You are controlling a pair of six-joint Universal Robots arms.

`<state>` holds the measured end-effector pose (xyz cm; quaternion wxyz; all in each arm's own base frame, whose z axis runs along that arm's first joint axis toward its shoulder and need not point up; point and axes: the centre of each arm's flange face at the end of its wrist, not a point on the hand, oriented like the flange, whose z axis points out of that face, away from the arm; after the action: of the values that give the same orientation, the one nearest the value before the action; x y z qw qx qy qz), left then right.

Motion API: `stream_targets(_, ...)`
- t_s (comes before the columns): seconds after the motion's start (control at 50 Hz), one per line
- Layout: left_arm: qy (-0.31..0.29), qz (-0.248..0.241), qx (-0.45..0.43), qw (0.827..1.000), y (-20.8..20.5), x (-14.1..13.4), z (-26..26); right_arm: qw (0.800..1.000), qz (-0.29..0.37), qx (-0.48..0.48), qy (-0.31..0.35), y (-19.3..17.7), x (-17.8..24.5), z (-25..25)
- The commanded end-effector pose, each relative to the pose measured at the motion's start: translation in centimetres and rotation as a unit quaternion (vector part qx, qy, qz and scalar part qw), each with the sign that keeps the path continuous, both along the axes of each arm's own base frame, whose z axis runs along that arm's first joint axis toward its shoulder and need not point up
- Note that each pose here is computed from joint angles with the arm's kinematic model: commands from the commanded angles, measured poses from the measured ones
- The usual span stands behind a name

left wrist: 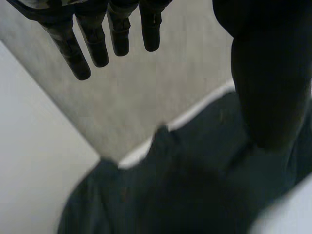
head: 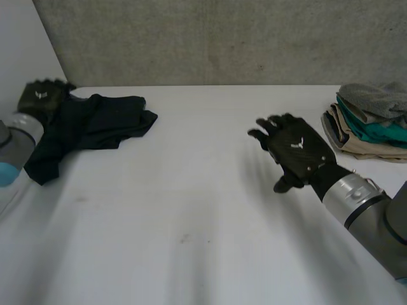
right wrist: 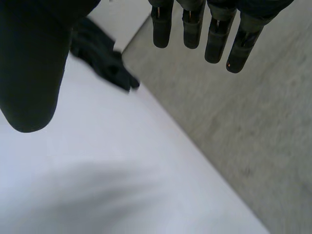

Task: Fold the laundry.

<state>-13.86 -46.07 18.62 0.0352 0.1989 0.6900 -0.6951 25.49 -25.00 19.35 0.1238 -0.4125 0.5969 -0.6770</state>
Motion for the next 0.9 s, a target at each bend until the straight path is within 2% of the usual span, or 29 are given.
stream_targets(0.02,-0.076,0.006,0.020,0.997,-3.0,1.6,-7.5,0.998,-0.035,0.023,0.041,-0.2,-1.1,-2.0)
stream_targets(0.18,-0.079,0.016,-0.006,0.997,-4.3,1.7,-8.3,0.998,-0.035,0.033,0.045,0.2,-1.2,-2.6)
stream_targets(0.26,-0.081,0.024,-0.021,0.996,-3.9,0.7,-6.8,0.998,-0.035,0.034,0.046,0.3,-1.3,-2.6)
stream_targets(0.34,-0.077,0.005,-0.027,0.997,-1.8,-2.2,-4.4,0.998,-0.038,0.030,0.045,0.2,-1.3,-2.5)
stream_targets(0.4,-0.071,-0.024,-0.031,0.997,0.9,-4.7,-2.2,0.998,-0.040,0.024,0.044,0.0,-1.3,-2.2)
stream_targets(0.48,-0.036,-0.076,-0.028,0.996,5.2,-8.6,0.7,0.998,-0.049,0.016,0.042,-0.3,-1.5,-1.9)
stream_targets(0.5,-0.015,-0.106,-0.020,0.994,7.7,-10.6,1.6,0.998,-0.053,0.016,0.042,-0.4,-1.6,-1.8)
stream_targets(0.54,0.006,-0.142,-0.005,0.990,10.5,-12.5,1.9,0.997,-0.070,0.011,0.041,-0.9,-2.1,-1.6)
stream_targets(0.58,0.029,-0.200,0.019,0.979,14.7,-15.0,2.0,0.996,-0.078,0.012,0.041,-1.0,-2.2,-1.4)
stream_targets(0.64,0.043,-0.253,0.043,0.965,18.6,-17.0,1.9,0.996,-0.083,0.012,0.041,-1.1,-2.3,-1.4)
stream_targets(0.66,0.044,-0.289,0.067,0.954,21.3,-18.2,1.0,0.996,-0.084,0.011,0.040,-1.2,-2.4,-1.4)
stream_targets(0.72,0.037,-0.339,0.103,0.934,25.2,-19.7,-0.3,0.995,-0.088,0.010,0.039,-1.3,-2.5,-1.3)
stream_targets(0.74,0.031,-0.369,0.122,0.921,27.6,-20.5,-1.1,0.995,-0.089,0.009,0.038,-1.4,-2.6,-1.2)
stream_targets(0.82,0.022,-0.420,0.152,0.894,31.3,-21.3,-1.7,0.995,-0.098,0.005,0.036,-1.8,-3.0,-0.9)
stream_targets(0.86,0.020,-0.427,0.153,0.891,31.6,-21.3,-1.6,0.994,-0.101,0.003,0.035,-2.0,-3.2,-0.8)
stream_targets(0.9,0.024,-0.421,0.145,0.895,31.3,-21.1,-0.7,0.994,-0.102,0.002,0.034,-2.1,-3.2,-0.7)
